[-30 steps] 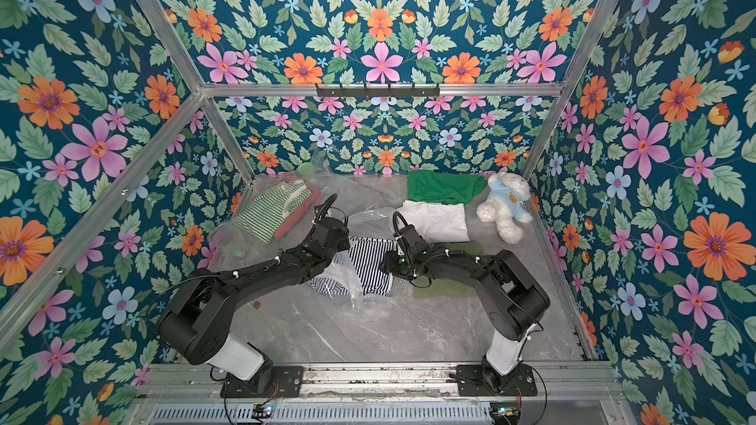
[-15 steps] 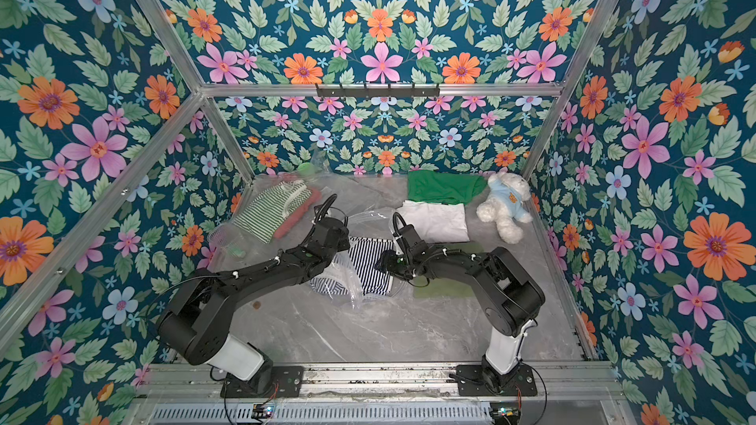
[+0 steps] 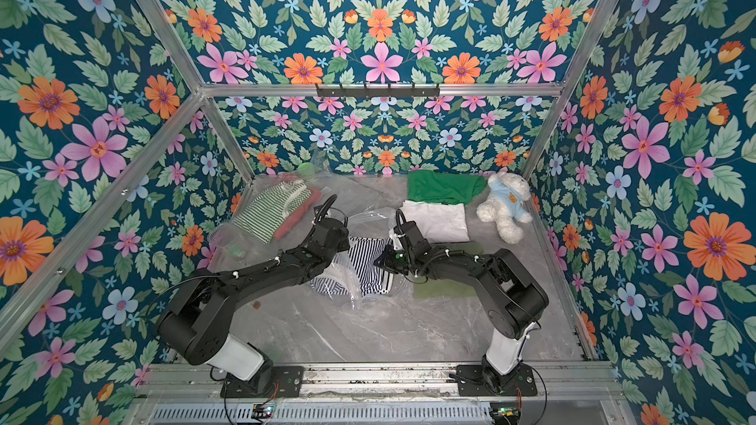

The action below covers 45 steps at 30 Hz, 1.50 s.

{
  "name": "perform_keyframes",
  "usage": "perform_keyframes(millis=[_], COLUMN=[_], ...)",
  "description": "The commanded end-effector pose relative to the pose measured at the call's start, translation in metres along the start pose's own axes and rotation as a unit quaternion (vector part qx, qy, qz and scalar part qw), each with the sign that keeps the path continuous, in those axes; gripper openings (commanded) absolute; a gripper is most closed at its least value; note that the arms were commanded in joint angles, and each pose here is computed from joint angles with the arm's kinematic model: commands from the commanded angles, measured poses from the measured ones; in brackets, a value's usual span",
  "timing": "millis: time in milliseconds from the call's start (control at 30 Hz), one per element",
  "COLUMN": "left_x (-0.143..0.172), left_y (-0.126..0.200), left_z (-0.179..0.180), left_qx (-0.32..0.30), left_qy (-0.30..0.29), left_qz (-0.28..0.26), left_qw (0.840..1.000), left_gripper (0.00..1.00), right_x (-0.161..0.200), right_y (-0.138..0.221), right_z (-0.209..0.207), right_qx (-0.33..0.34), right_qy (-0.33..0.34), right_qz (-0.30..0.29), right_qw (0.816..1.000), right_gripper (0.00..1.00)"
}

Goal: Take the tank top out of the vacuum bag
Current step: Take out the tank top from the vacuum bag.

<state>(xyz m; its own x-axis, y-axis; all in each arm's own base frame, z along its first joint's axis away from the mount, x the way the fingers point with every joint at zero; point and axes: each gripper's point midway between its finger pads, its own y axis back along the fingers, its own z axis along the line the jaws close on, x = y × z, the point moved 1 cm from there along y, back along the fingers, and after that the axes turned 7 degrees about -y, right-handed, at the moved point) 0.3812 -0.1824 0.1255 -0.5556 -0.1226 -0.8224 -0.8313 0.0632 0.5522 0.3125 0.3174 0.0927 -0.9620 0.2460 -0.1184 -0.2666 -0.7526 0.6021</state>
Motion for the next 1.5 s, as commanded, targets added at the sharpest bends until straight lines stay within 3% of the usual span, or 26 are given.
perform_keyframes(millis=[0, 167, 233, 300, 433, 500, 600, 800, 933, 1067, 1167, 1233, 1367, 1467], left_x=[-0.006, -0.006, -0.006, -0.006, -0.007, -0.007, -0.007, -0.007, -0.008, -0.007, -0.007, -0.007, -0.008, -0.007], left_y=[-0.001, 0.000, 0.000, 0.001, 0.001, 0.002, 0.001, 0.002, 0.003, 0.004, 0.004, 0.004, 0.004, 0.004], left_z=[-0.001, -0.001, 0.001, 0.001, 0.001, 0.002, 0.002, 0.002, 0.003, 0.004, 0.004, 0.004, 0.004, 0.005], left_qx=[-0.002, -0.004, -0.005, -0.007, -0.006, -0.007, -0.007, -0.007, -0.008, -0.011, -0.011, -0.011, -0.011, -0.013], left_qy=[0.011, 0.009, 0.009, 0.010, 0.010, 0.009, 0.010, 0.010, 0.008, 0.008, 0.008, 0.008, 0.007, 0.007], left_qz=[-0.011, -0.012, -0.013, -0.014, -0.014, -0.015, -0.015, -0.015, -0.016, -0.016, -0.016, -0.017, -0.017, -0.017], left_qw=[1.000, 1.000, 1.000, 1.000, 1.000, 1.000, 1.000, 1.000, 1.000, 1.000, 1.000, 1.000, 1.000, 1.000], left_gripper=[0.00, 0.00, 0.00, 0.00, 0.00, 0.00, 0.00, 0.00, 0.00, 0.00, 0.00, 0.00, 0.00, 0.00], right_x=[-0.002, 0.000, 0.001, 0.001, 0.001, -0.001, -0.001, -0.002, -0.006, -0.004, 0.002, 0.003, -0.002, -0.003], right_y=[0.003, -0.008, -0.014, -0.019, -0.027, -0.030, -0.037, -0.052, -0.046, -0.029, -0.027, -0.035, -0.054, -0.064], right_z=[0.021, 0.010, -0.005, -0.019, -0.036, -0.040, -0.044, -0.032, -0.010, 0.019, 0.028, 0.019, -0.003, -0.013], right_qx=[-0.027, -0.011, 0.007, 0.022, 0.023, 0.019, 0.005, -0.060, -0.110, -0.134, -0.109, -0.080, -0.065, -0.054], right_qy=[0.037, 0.038, 0.021, 0.001, -0.036, -0.044, -0.057, -0.069, -0.047, 0.027, 0.082, 0.077, 0.027, 0.010], right_qz=[0.000, 0.010, 0.009, 0.007, 0.006, 0.007, 0.014, 0.033, 0.027, 0.007, -0.003, 0.004, 0.012, 0.018], right_qw=[0.999, 0.999, 1.000, 1.000, 0.999, 0.999, 0.998, 0.995, 0.992, 0.991, 0.991, 0.994, 0.997, 0.998], right_gripper=[0.02, 0.00, 0.04, 0.15, 0.49, 0.57, 0.59, 0.56, 0.36, 0.11, 0.08, 0.14, 0.44, 0.57])
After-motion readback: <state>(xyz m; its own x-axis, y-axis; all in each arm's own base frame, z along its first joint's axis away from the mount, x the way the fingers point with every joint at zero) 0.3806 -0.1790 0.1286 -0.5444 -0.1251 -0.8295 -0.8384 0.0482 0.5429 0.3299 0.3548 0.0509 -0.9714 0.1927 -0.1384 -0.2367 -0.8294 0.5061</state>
